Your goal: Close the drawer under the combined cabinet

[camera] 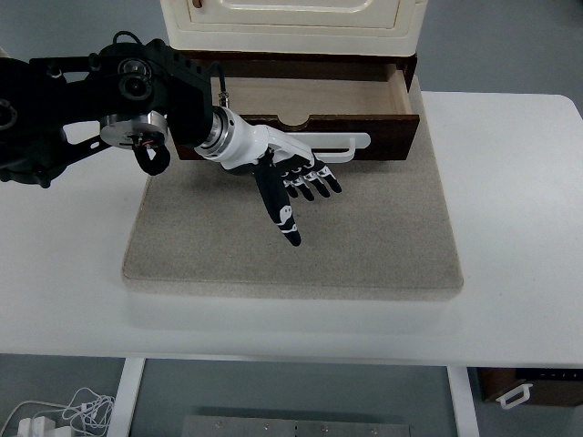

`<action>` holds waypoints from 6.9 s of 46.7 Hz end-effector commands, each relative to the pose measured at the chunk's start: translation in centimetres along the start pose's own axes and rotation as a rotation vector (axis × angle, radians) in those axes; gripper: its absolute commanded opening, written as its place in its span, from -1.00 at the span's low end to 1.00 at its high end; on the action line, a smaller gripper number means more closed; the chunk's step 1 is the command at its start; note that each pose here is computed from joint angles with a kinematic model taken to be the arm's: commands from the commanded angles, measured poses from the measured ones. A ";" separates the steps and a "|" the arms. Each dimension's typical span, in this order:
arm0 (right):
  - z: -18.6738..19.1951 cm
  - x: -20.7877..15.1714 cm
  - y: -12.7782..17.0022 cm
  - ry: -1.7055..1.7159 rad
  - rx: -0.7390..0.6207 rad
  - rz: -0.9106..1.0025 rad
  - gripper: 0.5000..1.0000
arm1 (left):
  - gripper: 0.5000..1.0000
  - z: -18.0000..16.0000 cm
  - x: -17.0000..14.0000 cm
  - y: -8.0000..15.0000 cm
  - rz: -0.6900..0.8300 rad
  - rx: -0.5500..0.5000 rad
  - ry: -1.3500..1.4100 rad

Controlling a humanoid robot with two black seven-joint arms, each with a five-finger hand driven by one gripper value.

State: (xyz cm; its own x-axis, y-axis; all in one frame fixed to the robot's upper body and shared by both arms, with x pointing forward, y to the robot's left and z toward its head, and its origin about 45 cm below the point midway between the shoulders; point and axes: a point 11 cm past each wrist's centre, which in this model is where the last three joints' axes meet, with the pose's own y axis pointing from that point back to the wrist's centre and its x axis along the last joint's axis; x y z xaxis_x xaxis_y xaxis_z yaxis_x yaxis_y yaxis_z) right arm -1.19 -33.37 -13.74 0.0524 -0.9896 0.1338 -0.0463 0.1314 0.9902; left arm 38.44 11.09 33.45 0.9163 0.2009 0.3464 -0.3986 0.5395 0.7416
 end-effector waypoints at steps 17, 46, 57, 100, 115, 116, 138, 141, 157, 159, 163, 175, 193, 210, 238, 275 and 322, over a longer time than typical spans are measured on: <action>0.0 0.0 0.0 0.000 0.000 0.000 0.81 | 1.00 -0.5 1.3 0.0 0.040 0.017 0.009; 0.0 0.0 0.0 0.000 0.000 0.000 0.81 | 1.00 -1.1 3.4 -0.2 0.128 0.029 0.037; 0.0 0.0 0.0 0.000 0.000 0.000 0.81 | 1.00 -1.9 4.0 -0.5 0.171 0.033 0.072; 0.0 0.0 0.0 0.000 0.000 0.000 0.81 | 1.00 -3.2 7.2 -0.1 0.267 0.016 0.152; 0.0 0.0 0.0 0.000 0.000 0.000 0.81 | 1.00 -3.3 7.4 0.0 0.273 0.009 0.154; 0.0 0.0 0.0 0.000 0.000 0.000 0.81 | 1.00 -3.3 7.5 0.0 0.275 0.008 0.155; 0.0 0.1 0.0 0.000 0.000 0.002 0.81 | 1.00 -3.3 7.7 0.1 0.293 0.007 0.147; 0.0 0.0 0.0 0.000 0.000 0.000 0.81 | 1.00 -3.2 7.7 0.1 0.290 0.005 0.148; 0.0 0.0 0.0 0.000 0.000 0.000 0.81 | 1.00 -0.9 7.1 0.9 0.201 -0.077 0.108; 0.1 0.0 0.0 0.000 -0.001 0.000 0.81 | 1.00 -0.4 7.0 1.1 0.182 -0.101 0.104; 0.0 0.0 0.0 0.000 0.000 0.000 0.81 | 1.00 0.8 6.7 1.7 0.142 -0.196 0.111; 0.0 0.0 0.0 0.000 0.000 0.000 0.81 | 1.00 5.0 7.5 5.5 0.096 -0.515 0.154; 0.1 0.0 0.0 0.000 -0.001 0.000 0.81 | 1.00 10.0 11.9 12.6 0.347 -0.961 0.285; 0.1 0.0 0.0 0.000 -0.001 0.000 0.81 | 1.00 9.6 16.5 19.3 0.689 -1.267 0.515; 0.0 0.0 0.0 0.000 0.000 0.000 0.81 | 1.00 -1.5 23.8 23.3 1.048 -1.224 0.934; 0.0 0.0 0.0 -0.003 0.000 -0.003 0.81 | 1.00 -17.1 23.2 14.3 1.002 -0.949 1.449; 0.1 0.0 0.0 -0.008 -0.001 -0.003 0.81 | 1.00 -23.4 17.3 5.3 0.794 -0.915 1.748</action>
State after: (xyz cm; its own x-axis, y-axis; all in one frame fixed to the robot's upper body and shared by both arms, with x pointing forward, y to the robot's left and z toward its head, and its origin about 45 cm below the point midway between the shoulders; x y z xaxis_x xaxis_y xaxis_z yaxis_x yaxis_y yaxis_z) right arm -1.25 -33.33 -13.75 0.0460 -0.9904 0.1302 -0.0452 0.1281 0.9907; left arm 53.06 36.74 30.11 -0.0987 0.6077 -0.7880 -0.9910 0.0122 0.1335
